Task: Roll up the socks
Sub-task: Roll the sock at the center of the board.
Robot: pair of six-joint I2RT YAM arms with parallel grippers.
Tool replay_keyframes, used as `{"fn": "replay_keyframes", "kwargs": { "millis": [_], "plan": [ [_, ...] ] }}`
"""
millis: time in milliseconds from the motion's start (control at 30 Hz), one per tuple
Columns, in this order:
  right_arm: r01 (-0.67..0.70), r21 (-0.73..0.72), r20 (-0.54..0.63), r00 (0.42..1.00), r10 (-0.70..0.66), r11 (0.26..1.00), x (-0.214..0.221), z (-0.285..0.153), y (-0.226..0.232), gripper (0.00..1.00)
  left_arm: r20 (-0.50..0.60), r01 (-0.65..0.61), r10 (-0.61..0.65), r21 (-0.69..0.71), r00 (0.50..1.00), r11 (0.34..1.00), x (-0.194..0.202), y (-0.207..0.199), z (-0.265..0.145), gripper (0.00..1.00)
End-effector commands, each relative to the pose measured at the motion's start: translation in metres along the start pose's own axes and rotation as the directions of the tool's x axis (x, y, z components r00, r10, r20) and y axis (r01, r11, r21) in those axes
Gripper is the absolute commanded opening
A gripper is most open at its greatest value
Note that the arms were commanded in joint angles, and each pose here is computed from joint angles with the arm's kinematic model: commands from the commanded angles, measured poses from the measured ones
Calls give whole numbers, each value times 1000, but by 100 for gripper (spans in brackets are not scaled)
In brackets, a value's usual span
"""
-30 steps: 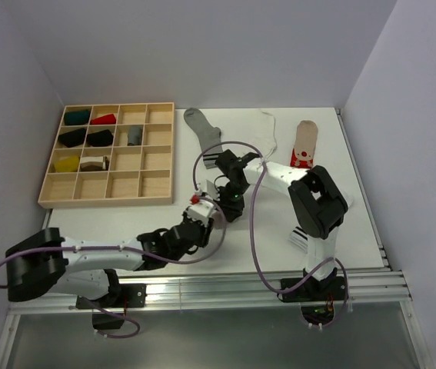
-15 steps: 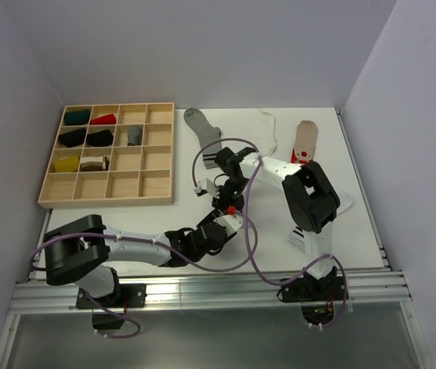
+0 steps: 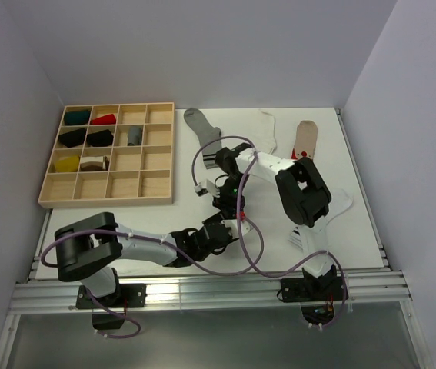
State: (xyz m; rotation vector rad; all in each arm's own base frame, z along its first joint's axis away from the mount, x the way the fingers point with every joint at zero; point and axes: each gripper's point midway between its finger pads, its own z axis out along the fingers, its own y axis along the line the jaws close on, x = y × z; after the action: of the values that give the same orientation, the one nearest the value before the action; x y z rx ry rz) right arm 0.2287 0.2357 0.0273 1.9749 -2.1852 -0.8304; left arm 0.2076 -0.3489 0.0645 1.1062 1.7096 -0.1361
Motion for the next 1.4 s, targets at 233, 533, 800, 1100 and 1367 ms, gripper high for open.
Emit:
{"fn": "replay_keyframes", "kwargs": {
  "millis": [233,533,800,1100,1367],
  "plan": [
    [-61,-111,-88,995,51,992,20,11,6,26,29,-58,56,48,998,997,-17,-14,11,55],
    [-86,-147,-104,992,72,985,21,11,4,26,-21,-116,118,86,993,989,-5,-31,18,55],
    [-90,-173,-108,992,72,981,22,12,6,26,-61,-146,153,112,986,983,10,-38,22,54],
    [-97,-204,-116,990,74,974,23,12,10,26,-106,-174,187,121,977,977,27,-43,29,52],
    [-96,-234,-116,991,71,967,23,10,15,27,-163,-172,200,171,966,970,48,-56,32,28]
  ]
}}
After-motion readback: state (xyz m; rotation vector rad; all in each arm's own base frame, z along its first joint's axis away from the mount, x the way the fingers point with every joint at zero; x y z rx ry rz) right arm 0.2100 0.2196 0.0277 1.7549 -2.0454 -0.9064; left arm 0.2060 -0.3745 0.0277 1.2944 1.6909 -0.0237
